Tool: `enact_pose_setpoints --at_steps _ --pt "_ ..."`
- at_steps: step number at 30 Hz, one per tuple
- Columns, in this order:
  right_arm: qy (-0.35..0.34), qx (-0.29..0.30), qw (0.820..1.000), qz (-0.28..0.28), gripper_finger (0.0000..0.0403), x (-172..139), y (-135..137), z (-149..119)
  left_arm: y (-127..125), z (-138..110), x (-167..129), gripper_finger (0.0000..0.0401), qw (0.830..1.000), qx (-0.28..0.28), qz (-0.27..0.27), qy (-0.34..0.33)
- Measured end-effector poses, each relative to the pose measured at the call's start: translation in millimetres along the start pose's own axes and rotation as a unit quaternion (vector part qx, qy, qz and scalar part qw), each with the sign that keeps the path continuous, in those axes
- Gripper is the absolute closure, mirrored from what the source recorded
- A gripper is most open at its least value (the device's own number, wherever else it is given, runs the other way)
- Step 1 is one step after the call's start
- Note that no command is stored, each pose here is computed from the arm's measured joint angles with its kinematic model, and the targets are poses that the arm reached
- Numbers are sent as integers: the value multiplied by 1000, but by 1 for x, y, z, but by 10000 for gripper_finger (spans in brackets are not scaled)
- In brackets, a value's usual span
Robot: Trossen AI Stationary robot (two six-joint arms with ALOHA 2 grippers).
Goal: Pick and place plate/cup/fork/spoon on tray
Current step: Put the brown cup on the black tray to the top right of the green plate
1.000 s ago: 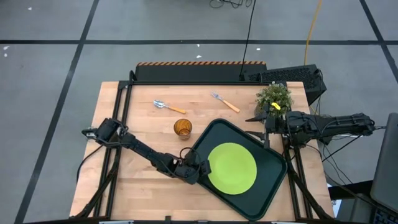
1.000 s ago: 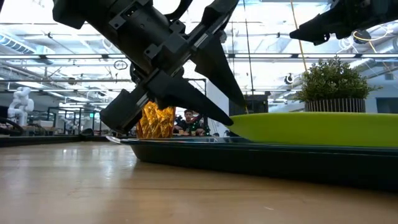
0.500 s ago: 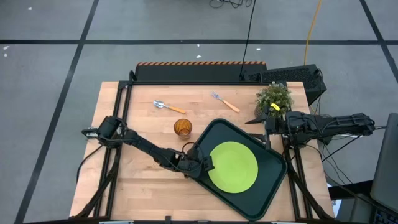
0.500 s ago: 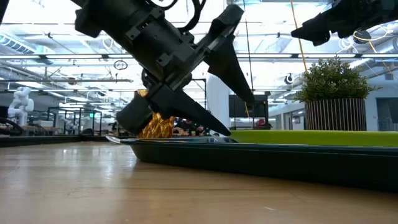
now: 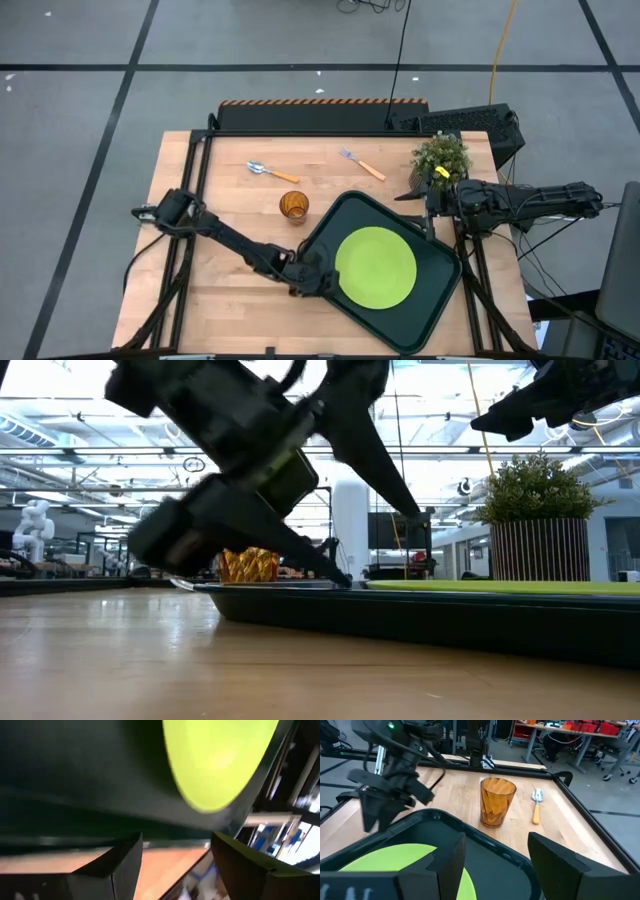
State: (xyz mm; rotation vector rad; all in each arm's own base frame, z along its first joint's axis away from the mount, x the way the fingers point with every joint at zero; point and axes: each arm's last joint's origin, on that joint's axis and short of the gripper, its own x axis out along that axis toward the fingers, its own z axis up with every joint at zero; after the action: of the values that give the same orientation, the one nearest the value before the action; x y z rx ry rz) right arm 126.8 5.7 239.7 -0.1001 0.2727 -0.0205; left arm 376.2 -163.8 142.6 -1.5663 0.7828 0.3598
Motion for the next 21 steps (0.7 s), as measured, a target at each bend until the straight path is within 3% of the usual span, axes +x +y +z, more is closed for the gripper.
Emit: enact_pose_setpoints --at_steps 7,11,16,21 --pt "-1 5 1000 -1 193 0 0 0 -9 -3 -10 164 994 109 -17 -1" --pt "0 25 1000 -1 193 0 0 0 -17 -6 -21 164 979 199 -34 -9" --pt "-6 37 999 -2 193 1 0 1 -30 -15 -42 164 947 314 -53 -46" --pt "-8 29 1000 -3 193 10 0 5 -39 -24 -80 165 891 434 -21 -132"
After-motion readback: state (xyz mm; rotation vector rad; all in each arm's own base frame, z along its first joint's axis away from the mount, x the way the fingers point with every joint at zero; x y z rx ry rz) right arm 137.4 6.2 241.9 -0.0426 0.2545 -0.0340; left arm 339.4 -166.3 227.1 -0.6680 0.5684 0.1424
